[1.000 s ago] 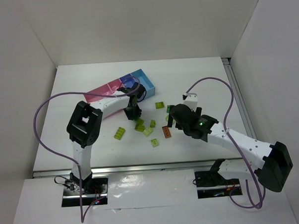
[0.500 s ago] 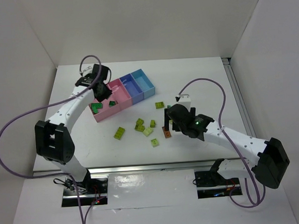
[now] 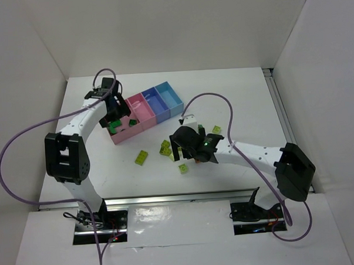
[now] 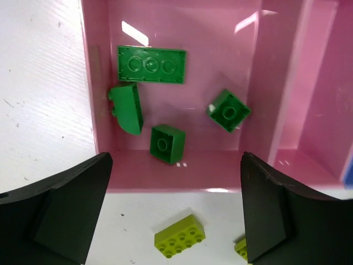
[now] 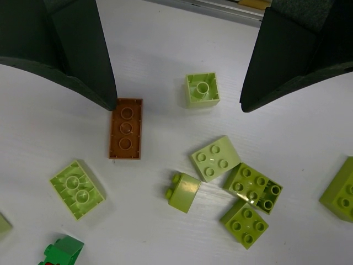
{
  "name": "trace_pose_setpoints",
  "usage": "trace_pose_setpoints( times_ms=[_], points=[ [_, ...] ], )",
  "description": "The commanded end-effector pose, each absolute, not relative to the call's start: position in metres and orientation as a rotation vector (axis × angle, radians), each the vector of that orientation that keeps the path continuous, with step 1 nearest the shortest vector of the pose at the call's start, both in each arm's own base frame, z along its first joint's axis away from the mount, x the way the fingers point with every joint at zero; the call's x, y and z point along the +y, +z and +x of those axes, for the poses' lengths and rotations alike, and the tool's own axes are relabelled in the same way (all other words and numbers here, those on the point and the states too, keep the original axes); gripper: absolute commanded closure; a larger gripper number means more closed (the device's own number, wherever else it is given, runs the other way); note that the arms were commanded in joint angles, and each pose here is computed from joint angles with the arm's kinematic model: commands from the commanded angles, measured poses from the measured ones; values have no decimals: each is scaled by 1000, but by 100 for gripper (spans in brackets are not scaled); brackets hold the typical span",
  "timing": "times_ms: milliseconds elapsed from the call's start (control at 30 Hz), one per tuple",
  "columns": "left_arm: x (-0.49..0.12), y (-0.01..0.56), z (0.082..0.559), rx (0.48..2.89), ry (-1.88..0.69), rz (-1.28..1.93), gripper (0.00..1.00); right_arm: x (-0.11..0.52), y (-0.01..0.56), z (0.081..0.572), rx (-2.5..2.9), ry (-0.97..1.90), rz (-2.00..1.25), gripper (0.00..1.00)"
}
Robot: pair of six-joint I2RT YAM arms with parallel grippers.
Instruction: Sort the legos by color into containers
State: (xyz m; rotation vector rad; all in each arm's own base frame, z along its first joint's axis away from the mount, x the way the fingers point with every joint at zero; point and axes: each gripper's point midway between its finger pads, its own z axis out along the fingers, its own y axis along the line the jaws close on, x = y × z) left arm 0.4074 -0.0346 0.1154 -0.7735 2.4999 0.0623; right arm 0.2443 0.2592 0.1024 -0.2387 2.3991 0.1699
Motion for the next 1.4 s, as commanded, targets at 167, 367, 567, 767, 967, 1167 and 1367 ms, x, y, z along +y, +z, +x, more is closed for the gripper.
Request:
trace_pose_setpoints(
  times_ms=[167,367,567,767,967,1167,1367],
  points=[
    [-101,125,335,2623,-30,-158,7,251,125,254,2282,209,-88,0],
    [-124,78,284,2777,-80,-61,1,238,122,255,2287,144,-65,0],
    [-127,55,282,2842,-6,-29,1,225,113,263,2341,184,-9,0],
    [-137,35,277,2890,-23,-8,7,219,113,292,2362,230,2,2],
    [-136,24,272,2932,28,-40,17,238,116,323,2368,239,-39,5],
    [-126,30,272,2932,112,-56,54,257,100,341,2425,283,-86,15],
    [-143,83,300,2856,-11,-49,87,262,89,352,2463,294,-109,13]
  ],
)
